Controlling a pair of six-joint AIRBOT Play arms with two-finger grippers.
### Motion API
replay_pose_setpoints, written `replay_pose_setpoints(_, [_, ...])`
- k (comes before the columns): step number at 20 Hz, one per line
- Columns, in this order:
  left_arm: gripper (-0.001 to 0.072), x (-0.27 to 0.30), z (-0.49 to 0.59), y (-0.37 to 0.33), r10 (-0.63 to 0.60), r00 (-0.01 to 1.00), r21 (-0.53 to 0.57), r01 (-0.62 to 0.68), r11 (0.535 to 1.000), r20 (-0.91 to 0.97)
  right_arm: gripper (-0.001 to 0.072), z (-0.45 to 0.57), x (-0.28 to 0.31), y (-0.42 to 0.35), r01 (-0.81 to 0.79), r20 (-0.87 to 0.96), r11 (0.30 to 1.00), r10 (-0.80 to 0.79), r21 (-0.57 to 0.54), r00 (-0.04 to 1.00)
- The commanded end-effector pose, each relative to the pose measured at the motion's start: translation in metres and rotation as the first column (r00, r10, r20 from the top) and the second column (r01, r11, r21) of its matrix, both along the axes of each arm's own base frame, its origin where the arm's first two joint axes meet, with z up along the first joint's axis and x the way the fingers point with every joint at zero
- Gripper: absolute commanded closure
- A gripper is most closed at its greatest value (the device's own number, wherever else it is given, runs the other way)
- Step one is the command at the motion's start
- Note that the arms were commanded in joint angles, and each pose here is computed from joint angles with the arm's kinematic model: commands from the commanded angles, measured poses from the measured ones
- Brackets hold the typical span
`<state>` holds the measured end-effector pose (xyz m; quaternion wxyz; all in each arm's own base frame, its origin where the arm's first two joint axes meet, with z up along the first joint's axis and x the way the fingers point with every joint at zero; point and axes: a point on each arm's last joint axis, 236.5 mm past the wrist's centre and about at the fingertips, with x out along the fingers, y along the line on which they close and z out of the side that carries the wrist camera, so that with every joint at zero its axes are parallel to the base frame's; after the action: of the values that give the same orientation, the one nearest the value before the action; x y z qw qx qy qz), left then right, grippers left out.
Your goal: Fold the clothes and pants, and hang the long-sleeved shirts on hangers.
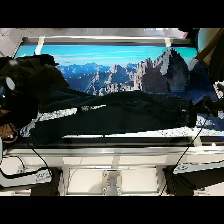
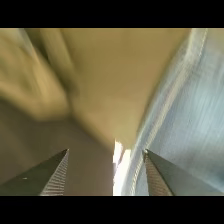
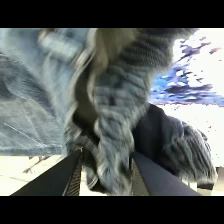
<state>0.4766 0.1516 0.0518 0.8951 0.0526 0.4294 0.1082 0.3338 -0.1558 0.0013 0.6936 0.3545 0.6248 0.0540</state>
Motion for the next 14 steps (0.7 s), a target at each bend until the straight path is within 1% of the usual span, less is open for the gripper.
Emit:
replay_pose_setpoints(1, [0.019, 0.041, 0.033, -0.021, -0.005, 0.999, -0.136, 0.012, 0.991, 0.055, 0.0365, 0.034, 0.033, -0.014, 0.075, 0.078, 0.995, -0.07, -0.068, 0.995])
replay_pose_setpoints(2, [0.019, 0.04, 0.005, -0.031, -0.06, 0.995, -0.187, 0.044, 0.981, -0.083, 0.0365, 0.038, 0.043, -0.011, 0.067, 0.106, 0.994, -0.058, -0.088, 0.993])
replay_pose_setpoints(3, [0.019, 0.041, -0.017, -0.04, -0.092, 0.981, -0.253, 0.047, 0.966, -0.172, 0.0365, 0.038, 0.05, -0.006, 0.042, 0.122, 0.994, -0.029, -0.106, 0.992])
replay_pose_setpoints(4, [0.019, 0.051, -0.035, -0.051, -0.118, 0.971, -0.324, 0.045, 0.945, -0.209, 0.0365, 0.037, 0.052, -0.001, 0.007, 0.126, 0.992, 0.009, -0.122, 0.992])
replay_pose_setpoints(5, [0.0189, 0.067, -0.046, -0.056, -0.129, 0.971, -0.365, 0.048, 0.93, -0.2, 0.0365, 0.034, 0.053, 0.001, -0.008, 0.119, 0.99, 0.025, -0.143, 0.993])
replay_pose_setpoints(6, [0.0189, 0.08, -0.057, -0.054, -0.127, 0.972, -0.369, 0.047, 0.928, -0.196, 0.0365, 0.033, 0.055, 0.002, -0.011, 0.119, 0.988, 0.03, -0.153, 0.992])
replay_pose_setpoints(7, [0.0189, 0.091, -0.068, -0.052, -0.102, 0.974, -0.383, 0.017, 0.924, -0.201, 0.0365, 0.033, 0.055, 0.001, -0.01, 0.12, 0.988, 0.029, -0.154, 0.992])
replay_pose_setpoints(9, [0.0193, 0.101, -0.093, -0.056, -0.105, 0.97, -0.422, 0.002, 0.906, -0.22, 0.0364, 0.033, 0.054, -0.001, -0.007, 0.118, 0.988, 0.026, -0.157, 0.993])
replay_pose_setpoints(12, [0.0199, 0.093, -0.133, -0.067, -0.164, 0.946, -0.47, 0.013, 0.882, -0.28, 0.0364, 0.033, 0.055, -0.001, -0.004, 0.122, 0.987, 0.024, -0.161, 0.992])
replay_pose_setpoints(14, [0.0204, 0.092, -0.148, -0.067, -0.178, 0.938, -0.471, 0.018, 0.882, -0.298, 0.0364, 0.033, 0.055, -0.001, -0.002, 0.121, 0.987, 0.021, -0.158, 0.992])
